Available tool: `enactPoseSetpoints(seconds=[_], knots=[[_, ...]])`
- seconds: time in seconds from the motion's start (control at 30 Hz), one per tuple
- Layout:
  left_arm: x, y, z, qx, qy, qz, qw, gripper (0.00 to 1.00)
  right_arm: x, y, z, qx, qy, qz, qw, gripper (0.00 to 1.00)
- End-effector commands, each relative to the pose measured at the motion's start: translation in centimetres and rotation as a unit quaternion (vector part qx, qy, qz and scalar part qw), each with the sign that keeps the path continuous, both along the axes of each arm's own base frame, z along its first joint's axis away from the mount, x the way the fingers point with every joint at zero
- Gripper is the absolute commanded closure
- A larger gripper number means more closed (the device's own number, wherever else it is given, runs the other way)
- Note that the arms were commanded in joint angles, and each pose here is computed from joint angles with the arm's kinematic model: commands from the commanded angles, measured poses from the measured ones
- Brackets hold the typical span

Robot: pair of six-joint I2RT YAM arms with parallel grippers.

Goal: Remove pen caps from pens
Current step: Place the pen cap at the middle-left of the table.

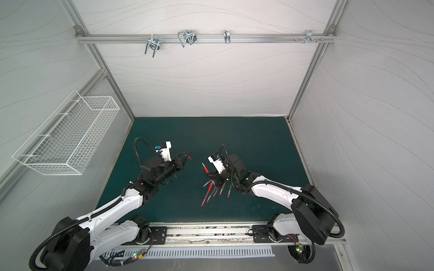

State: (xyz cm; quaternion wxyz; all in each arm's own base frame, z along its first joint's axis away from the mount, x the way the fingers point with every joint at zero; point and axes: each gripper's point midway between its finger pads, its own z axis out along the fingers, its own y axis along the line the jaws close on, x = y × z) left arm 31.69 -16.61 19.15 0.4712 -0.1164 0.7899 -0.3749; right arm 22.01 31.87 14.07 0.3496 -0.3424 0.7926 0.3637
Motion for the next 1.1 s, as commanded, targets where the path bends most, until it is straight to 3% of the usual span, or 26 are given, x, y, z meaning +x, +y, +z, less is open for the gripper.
enactPoseSetpoints(seconds=[0.0,0.23,0.33,0.57,0.63,0.8,1.07], knots=[[0.9,4.0,-0.6,0.074,0.025,0.103,0.992,1.0,3.0,-2.9,0.1,-0.032,-0.027,-0.092,0.995,1.0],[1.6,7.5,-3.1,0.166,0.067,0.173,0.968,1.0,8.2,-11.0,-0.9,-0.033,0.008,-0.278,0.96,1.0],[1.9,9.0,-4.8,0.174,0.095,0.199,0.96,1.0,9.3,-14.5,-1.2,-0.016,0.027,-0.341,0.94,1.0],[2.1,12.3,-7.9,0.166,0.158,0.25,0.941,1.0,10.1,-23.5,-4.4,0.015,0.113,-0.505,0.855,1.0],[2.2,12.7,-8.7,0.16,0.177,0.25,0.938,1.0,10.0,-24.5,-5.5,0.02,0.139,-0.522,0.841,1.0],[2.6,13.0,-11.1,0.158,0.225,0.241,0.931,1.0,10.0,-25.0,-7.3,0.026,0.187,-0.533,0.825,1.0],[2.5,13.7,-11.7,0.163,0.232,0.253,0.925,1.0,10.2,-25.5,-9.4,0.009,0.213,-0.543,0.812,1.0]])
